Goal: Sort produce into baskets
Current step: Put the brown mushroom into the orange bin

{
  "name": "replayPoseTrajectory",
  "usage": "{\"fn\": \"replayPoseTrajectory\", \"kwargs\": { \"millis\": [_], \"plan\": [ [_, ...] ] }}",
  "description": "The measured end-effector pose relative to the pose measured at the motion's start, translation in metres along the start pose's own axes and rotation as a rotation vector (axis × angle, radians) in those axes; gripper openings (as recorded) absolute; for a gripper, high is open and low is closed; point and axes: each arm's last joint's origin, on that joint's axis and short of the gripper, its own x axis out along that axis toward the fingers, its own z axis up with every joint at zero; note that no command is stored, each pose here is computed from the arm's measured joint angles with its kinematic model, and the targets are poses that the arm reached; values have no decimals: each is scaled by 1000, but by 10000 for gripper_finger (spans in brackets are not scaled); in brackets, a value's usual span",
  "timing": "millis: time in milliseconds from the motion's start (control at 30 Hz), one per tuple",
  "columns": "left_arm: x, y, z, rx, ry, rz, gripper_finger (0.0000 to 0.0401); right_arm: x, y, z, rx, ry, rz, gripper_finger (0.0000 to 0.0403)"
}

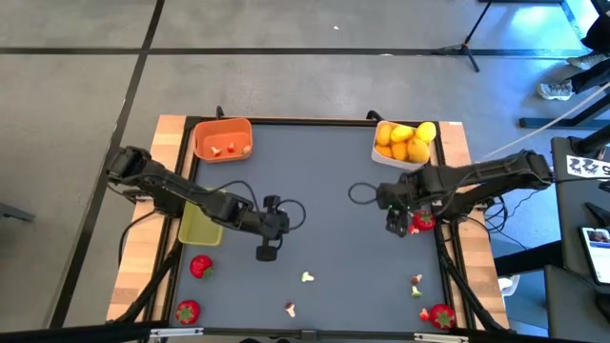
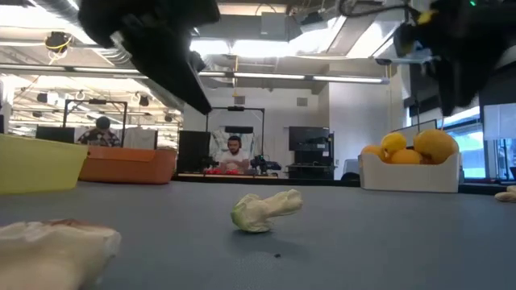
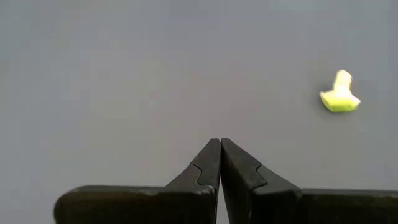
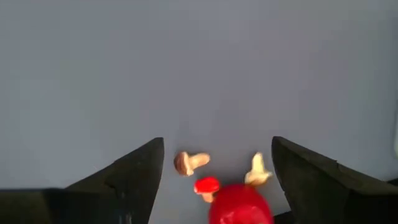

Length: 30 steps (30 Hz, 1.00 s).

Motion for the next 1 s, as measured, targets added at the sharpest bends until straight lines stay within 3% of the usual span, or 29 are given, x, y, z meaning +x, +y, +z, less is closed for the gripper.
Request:
{"fn": "replayPoseTrajectory", "kwargs": {
  "millis": [367, 700, 1000],
  "plan": [
    [-4, -15, -3, 26, -9, 4, 6, 56, 12, -28, 101, 124, 92, 293],
    [-4, -14, -3, 14, -10, 8, 6, 82, 12, -32, 135, 234, 30, 292],
    [-4, -14, -3, 10, -10, 8, 6, 98, 14, -31, 131, 285, 11, 220]
  ]
}}
